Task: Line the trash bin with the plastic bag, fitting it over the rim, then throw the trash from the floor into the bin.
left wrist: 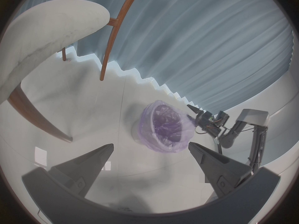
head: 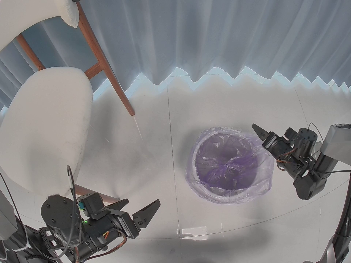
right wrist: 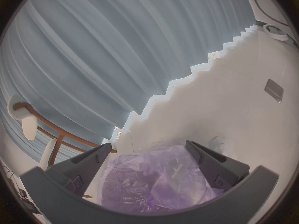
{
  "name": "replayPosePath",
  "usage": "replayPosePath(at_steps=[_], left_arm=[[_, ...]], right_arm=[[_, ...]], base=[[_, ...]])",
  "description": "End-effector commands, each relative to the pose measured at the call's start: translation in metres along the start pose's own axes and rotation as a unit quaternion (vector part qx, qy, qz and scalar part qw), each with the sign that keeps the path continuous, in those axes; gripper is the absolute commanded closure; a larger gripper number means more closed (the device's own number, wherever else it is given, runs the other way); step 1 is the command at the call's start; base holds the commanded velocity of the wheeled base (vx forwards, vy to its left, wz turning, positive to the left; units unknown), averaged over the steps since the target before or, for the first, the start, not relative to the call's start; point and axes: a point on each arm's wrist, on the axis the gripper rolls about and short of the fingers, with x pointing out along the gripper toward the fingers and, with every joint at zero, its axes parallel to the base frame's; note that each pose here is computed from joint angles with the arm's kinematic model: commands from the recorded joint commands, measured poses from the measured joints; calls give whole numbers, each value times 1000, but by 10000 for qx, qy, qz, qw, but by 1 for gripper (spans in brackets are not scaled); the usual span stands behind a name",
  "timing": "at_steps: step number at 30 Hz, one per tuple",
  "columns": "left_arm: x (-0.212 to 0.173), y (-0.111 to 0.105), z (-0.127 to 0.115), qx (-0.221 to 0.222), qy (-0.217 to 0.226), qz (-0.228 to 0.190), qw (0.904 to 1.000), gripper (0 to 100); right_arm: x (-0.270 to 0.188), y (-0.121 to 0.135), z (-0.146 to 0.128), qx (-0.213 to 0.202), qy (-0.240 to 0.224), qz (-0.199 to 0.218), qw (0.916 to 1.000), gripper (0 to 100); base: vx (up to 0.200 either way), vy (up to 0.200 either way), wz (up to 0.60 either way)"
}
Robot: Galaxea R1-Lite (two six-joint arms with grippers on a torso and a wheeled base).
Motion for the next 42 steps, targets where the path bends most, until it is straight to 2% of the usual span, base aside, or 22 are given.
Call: replayPosePath(at_steps=[1,4,6,8,9,10,14,18,25,31,42], left_arm=[[10,-10,6,-50,-215,-235,9995,0],[23,-10,3,-40,-28,-370,9993,0],[32,-2,-5,-16,239,-245,9994,0],[46,11,-17,10,581,-62,9983,0],[47,12,-18,11,605,-56,9982,0],[64,22,-30,18,906,78,9959,0],[105,37,-52,12,1096,374,9933,0],[131,45,-57,-12,1133,518,9922,0],[180,56,-34,-161,1313,993,9862,0],[227,65,-14,-284,986,976,9899,0],[267,77,-21,-353,1184,880,9884,0]], right_arm=[[26,-4,-30,7,217,30,9998,0],[23,-13,-34,65,295,-193,9994,0],[21,-20,-32,137,192,-405,9989,0],[21,-19,-30,202,123,-434,9988,0],[21,-18,-29,201,117,-430,9988,0],[20,-17,-29,215,104,-421,9988,0],[18,-14,-31,209,104,-421,9988,0],[19,-13,-28,200,8,-371,9991,0],[18,-12,-26,200,-17,-353,9992,0],[21,-12,-26,199,-31,-333,9992,0],[21,-12,-27,207,-8,-340,9992,0]], base=[[0,0,0],[0,0,0],[0,0,0],[0,0,0],[0,0,0],[0,0,0],[0,0,0],[0,0,0],[0,0,0],[0,0,0],[0,0,0]])
